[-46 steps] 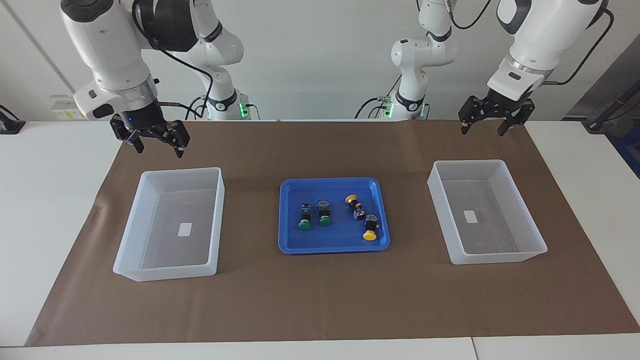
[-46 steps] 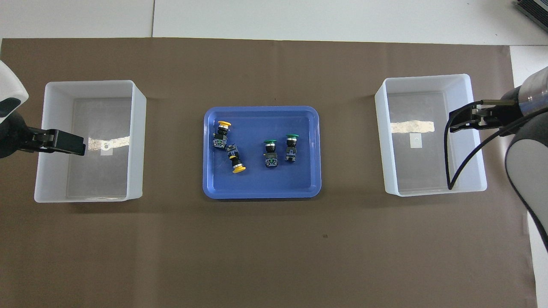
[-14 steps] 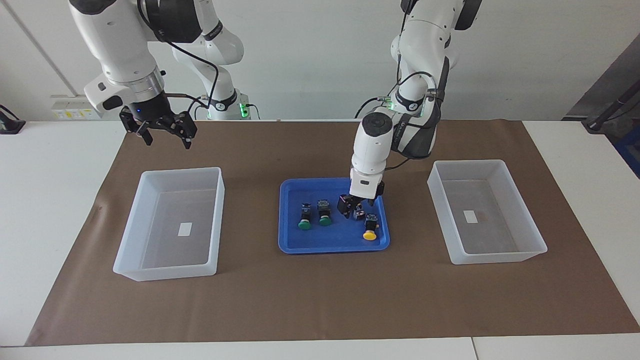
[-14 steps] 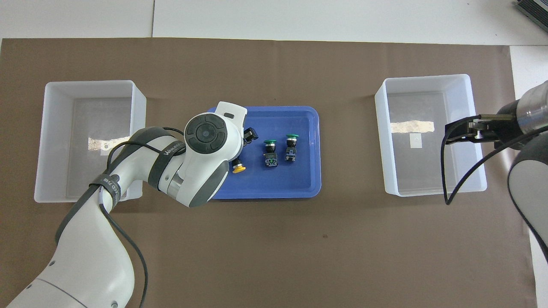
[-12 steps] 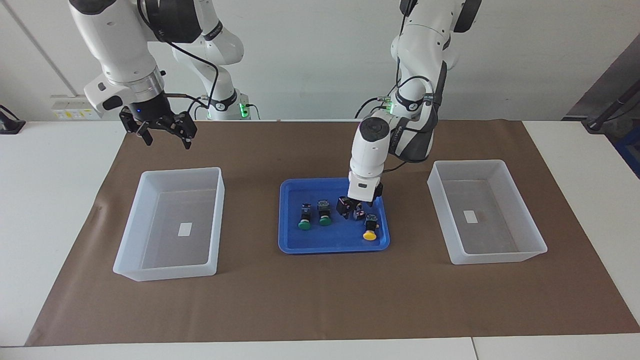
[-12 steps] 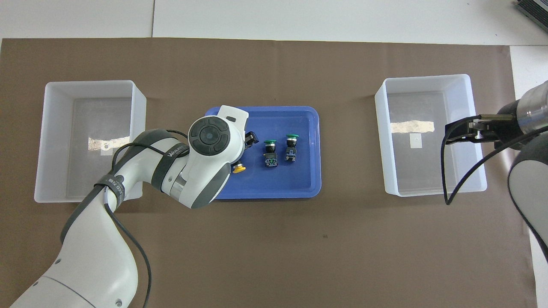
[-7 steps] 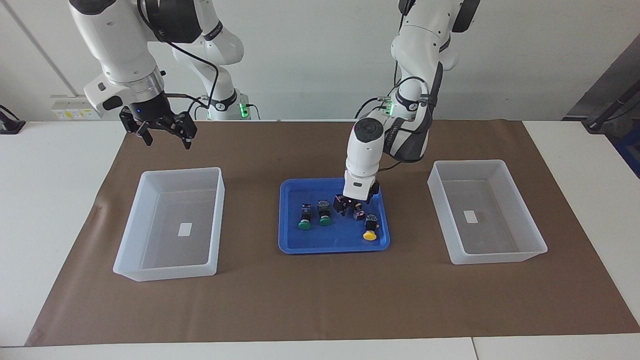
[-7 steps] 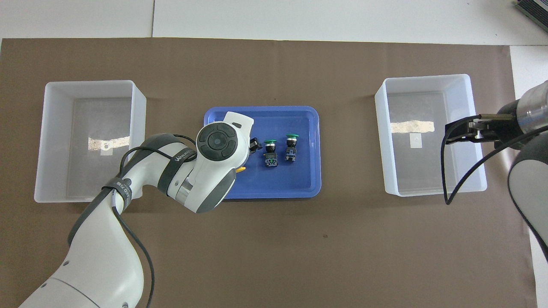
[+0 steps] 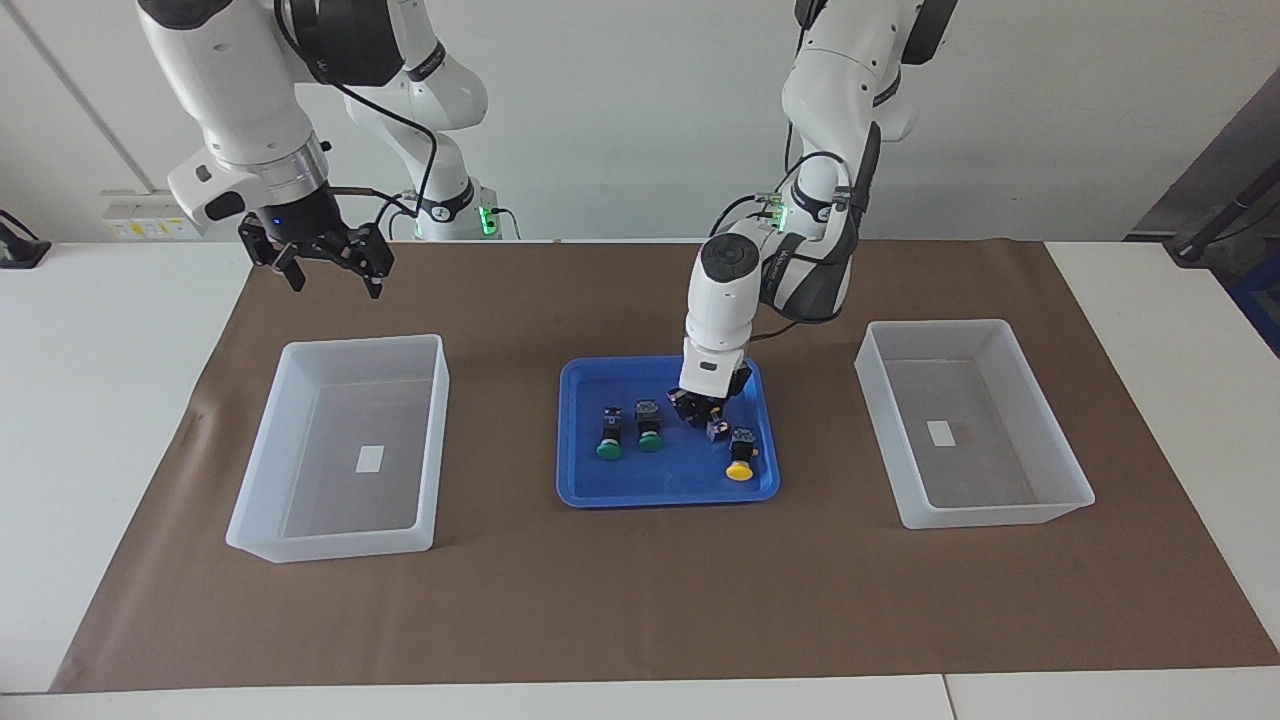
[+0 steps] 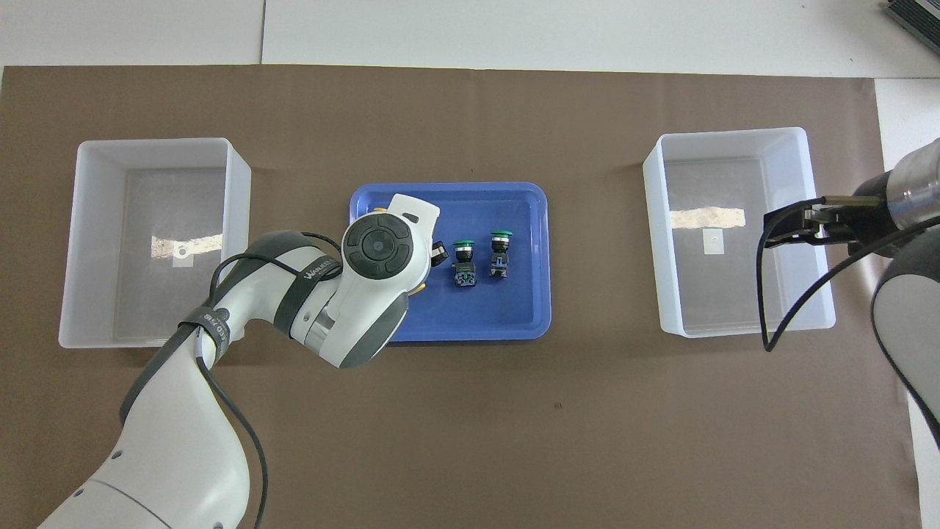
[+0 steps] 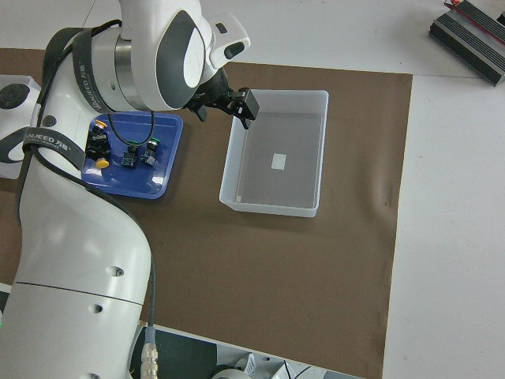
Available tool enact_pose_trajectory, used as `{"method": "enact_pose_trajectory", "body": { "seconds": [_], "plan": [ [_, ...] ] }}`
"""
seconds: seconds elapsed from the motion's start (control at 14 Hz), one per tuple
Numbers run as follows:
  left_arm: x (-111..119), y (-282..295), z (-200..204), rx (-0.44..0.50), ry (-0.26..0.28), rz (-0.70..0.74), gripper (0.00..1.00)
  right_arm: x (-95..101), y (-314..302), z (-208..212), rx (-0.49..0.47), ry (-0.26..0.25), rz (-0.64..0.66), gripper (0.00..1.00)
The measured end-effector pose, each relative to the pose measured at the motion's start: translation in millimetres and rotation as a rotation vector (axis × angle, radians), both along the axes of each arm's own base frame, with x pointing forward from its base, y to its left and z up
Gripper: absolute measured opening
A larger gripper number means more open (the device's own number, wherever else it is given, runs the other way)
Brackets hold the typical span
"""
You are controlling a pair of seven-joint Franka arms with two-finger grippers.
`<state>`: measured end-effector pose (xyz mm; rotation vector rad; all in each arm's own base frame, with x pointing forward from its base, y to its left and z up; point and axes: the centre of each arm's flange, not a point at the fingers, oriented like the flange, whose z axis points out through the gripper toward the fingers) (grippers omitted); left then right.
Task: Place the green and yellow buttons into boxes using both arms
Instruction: 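Carry the yellow button with the left gripper into its box and release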
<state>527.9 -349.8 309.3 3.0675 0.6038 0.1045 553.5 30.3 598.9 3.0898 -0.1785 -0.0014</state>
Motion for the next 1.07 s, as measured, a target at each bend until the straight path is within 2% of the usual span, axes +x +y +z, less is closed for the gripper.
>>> {"method": "enact_pose_trajectory", "body": {
  "seconds": [0.07,0.29,0.5,0.79,0.93,1.07],
  "plan": [
    [1.4,2.0,1.1,0.0,-0.002,0.0,0.32,0.0,0.0,0.0,0.0,0.0,0.0,1.0],
    [10.5,12.4,15.9,0.002,-0.011,0.009,0.32,0.0,0.0,0.0,0.0,0.0,0.0,1.0],
    [18.8,32.6,69.7,0.011,-0.019,0.025,0.32,0.0,0.0,0.0,0.0,0.0,0.0,1.0],
    [34.7,98.9,157.5,-0.019,0.015,0.019,0.32,0.0,0.0,0.0,0.0,0.0,0.0,1.0],
    [50.1,142.0,173.6,-0.026,0.019,0.009,0.32,0.0,0.0,0.0,0.0,0.0,0.0,1.0],
    [67.2,195.2,170.0,-0.022,0.025,-0.018,0.32,0.1,-1.0,0.0,0.0,0.0,-0.002,1.0]
  ]
}}
